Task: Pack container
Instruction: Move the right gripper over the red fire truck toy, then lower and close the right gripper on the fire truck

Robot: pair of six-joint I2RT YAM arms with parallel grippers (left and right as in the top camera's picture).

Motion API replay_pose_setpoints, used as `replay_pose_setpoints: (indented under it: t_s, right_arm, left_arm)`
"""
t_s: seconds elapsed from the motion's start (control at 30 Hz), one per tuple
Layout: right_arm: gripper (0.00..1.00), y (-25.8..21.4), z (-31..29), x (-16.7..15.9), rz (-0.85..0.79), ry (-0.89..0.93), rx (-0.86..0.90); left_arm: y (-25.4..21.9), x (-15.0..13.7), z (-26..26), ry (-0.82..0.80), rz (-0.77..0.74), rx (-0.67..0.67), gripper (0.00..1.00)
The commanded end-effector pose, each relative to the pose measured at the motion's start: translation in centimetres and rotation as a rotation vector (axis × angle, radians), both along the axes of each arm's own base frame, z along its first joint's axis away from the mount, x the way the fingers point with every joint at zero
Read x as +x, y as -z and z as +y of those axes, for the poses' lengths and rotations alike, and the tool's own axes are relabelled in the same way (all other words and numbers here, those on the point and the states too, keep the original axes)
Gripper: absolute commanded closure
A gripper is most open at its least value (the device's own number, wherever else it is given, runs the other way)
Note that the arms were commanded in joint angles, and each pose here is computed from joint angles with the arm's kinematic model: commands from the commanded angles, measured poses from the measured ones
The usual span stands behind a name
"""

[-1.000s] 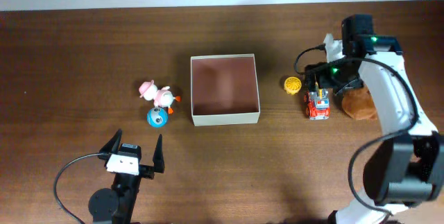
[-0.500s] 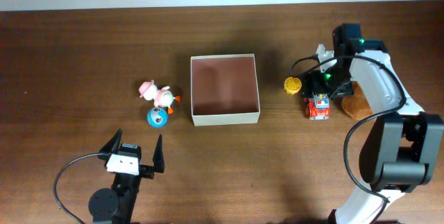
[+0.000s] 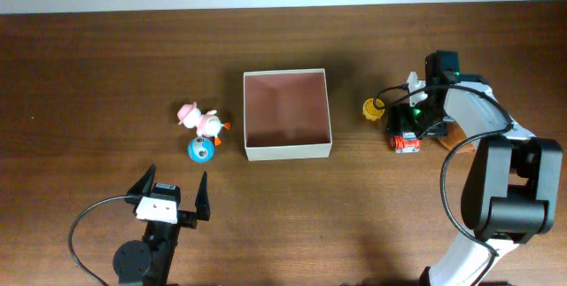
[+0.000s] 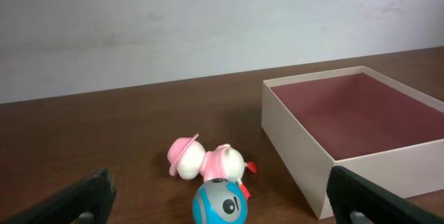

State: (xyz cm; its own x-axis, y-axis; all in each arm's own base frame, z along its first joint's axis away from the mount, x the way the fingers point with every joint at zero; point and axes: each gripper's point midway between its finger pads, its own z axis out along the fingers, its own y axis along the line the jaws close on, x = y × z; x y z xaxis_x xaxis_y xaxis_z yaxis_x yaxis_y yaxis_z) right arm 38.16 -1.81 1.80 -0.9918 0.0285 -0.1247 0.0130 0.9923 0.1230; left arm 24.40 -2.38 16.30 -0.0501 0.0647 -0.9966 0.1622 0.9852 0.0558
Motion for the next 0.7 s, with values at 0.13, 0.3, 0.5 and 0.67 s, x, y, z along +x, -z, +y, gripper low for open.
replay_pose_setpoints:
  t_s: [0.13, 0.3, 0.5, 0.67]
  right_arm:
    - [0.22, 1.4, 0.1, -0.5, 0.005, 0.011, 0.015]
    - [0.28, 1.3, 0.1, 0.0, -0.016, 0.009, 0.011]
    - [0.34, 1.3, -0.4, 0.4, -0.032, 0.012, -0.012]
    - [0.37, 1.3, -0.4, 0.7, -0.042, 0.01, -0.018]
  left_arm:
    - [0.1, 0.0, 0.1, -0.001, -0.005, 0.016, 0.0]
    - [0.2, 0.0, 0.1, -0.002, -0.004, 0.016, 0.0]
    - [0.1, 0.0, 0.1, -0.002, -0.005, 0.016, 0.0]
    - [0.1, 0.0, 0.1, -0.002, -0.005, 0.016, 0.0]
